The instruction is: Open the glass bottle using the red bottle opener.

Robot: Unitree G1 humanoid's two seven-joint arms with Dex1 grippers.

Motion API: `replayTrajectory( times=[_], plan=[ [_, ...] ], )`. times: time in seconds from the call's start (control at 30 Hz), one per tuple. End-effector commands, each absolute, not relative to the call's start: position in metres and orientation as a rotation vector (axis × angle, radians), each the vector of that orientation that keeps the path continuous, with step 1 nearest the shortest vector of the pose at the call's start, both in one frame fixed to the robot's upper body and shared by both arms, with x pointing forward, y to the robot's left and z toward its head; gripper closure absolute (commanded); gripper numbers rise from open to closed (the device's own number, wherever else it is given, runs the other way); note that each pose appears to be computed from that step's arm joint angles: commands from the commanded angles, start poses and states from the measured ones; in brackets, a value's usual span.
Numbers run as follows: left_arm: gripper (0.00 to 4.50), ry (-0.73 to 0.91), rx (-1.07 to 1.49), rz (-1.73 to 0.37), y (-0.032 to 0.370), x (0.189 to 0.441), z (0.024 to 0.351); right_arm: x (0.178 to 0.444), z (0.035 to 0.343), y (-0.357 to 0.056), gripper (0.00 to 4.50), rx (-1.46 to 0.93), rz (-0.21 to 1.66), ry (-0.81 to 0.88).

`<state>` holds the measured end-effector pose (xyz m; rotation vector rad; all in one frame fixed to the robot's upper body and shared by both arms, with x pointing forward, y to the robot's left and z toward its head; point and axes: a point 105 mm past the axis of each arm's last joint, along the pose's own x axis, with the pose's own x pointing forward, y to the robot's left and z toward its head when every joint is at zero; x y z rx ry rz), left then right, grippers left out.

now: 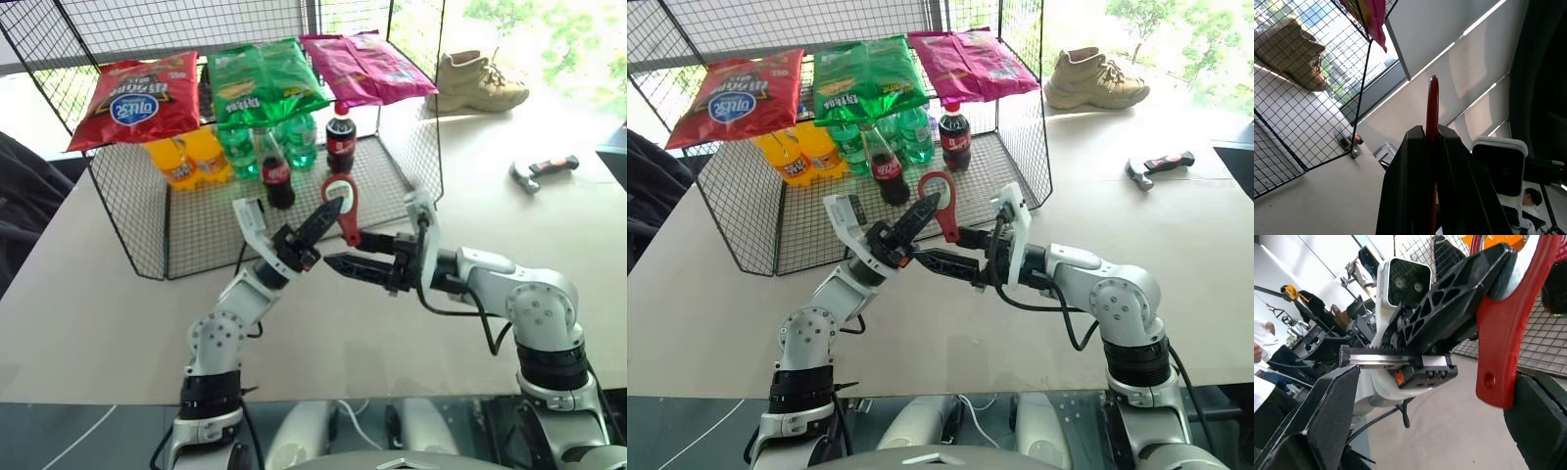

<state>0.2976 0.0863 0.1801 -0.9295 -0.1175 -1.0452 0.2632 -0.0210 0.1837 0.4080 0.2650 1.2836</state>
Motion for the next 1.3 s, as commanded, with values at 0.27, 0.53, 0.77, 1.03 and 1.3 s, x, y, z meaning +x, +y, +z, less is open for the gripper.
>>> replayTrajectory(
  times=[0.27,0.53,0.77,1.03,1.3],
  plan=[
    [4.5,-0.143,-0.942,-1.09,0.084,0.292,0.186,0.26,0.198,-0.021,3.84,0.414,1.327,0.221],
    [4.5,-0.177,-0.955,-1.07,0.088,0.293,0.186,0.258,0.204,-0.023,4.4,0.52,1.359,0.212],
    [3.76,-0.167,-0.921,-1.073,0.087,0.291,0.182,0.256,0.202,-0.024,4.5,0.551,1.363,0.23],
    [0.29,-0.165,-0.874,-1.044,0.093,0.292,0.182,0.266,0.192,-0.039,4.5,0.561,1.26,0.232],
    [0.12,-0.269,-0.335,-0.749,0.127,0.306,0.172,0.31,0.182,-0.109,4.5,0.483,0.778,0.054]
  ],
)
